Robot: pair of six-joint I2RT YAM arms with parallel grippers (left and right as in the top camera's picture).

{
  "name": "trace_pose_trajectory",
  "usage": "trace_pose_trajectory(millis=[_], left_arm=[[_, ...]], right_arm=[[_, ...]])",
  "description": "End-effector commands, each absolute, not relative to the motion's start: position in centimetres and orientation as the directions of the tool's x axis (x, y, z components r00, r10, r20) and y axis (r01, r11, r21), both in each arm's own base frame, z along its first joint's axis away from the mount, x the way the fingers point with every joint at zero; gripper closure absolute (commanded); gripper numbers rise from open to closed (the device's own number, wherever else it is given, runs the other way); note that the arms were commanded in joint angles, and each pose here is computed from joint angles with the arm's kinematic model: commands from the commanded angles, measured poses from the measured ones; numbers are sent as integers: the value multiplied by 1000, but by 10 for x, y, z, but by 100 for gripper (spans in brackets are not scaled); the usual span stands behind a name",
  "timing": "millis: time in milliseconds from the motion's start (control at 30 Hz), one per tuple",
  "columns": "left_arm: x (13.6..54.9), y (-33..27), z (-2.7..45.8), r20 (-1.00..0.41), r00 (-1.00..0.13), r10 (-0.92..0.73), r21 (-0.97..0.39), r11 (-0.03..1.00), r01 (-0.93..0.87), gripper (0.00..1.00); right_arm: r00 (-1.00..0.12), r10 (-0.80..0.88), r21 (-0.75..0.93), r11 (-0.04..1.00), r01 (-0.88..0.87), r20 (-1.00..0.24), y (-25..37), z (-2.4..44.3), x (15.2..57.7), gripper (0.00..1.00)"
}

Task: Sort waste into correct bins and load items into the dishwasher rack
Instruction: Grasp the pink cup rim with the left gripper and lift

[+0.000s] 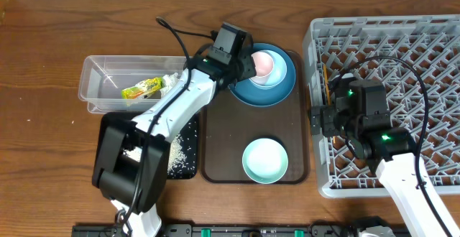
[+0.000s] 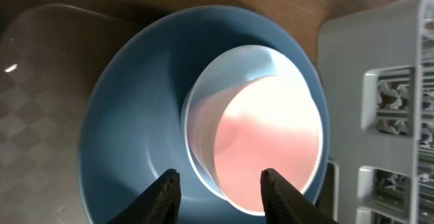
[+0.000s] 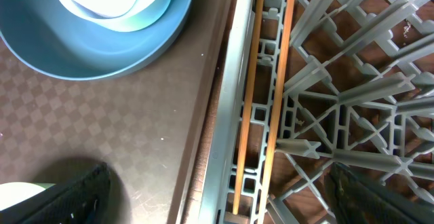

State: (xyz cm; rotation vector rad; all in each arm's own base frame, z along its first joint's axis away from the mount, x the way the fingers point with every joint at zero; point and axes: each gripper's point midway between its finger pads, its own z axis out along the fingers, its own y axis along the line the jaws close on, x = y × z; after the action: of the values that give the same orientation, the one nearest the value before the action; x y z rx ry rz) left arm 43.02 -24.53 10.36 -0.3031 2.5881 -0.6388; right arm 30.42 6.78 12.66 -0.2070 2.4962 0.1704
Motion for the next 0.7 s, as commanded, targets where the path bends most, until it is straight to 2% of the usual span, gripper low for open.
trace_pose_trajectory(millis=[0, 267, 500, 667], left_arm=[[436, -247, 94, -381, -870, -313, -473, 874, -107, 59], [440, -248, 83, -377, -872, -312, -469, 876, -110, 60], [440, -248, 84, -379, -871, -312, -471, 875, -109, 76], [438, -248, 82, -374, -874, -310, -467, 877, -111, 78]], right_arm=[[-782, -120, 59, 979, -197, -611, 68, 133, 308, 1], [-782, -120, 59, 979, -197, -611, 68, 133, 308, 1], [-782, -120, 59, 979, -197, -612, 68, 133, 308, 1], [-782, -120, 59, 979, -197, -611, 68, 133, 308, 1]])
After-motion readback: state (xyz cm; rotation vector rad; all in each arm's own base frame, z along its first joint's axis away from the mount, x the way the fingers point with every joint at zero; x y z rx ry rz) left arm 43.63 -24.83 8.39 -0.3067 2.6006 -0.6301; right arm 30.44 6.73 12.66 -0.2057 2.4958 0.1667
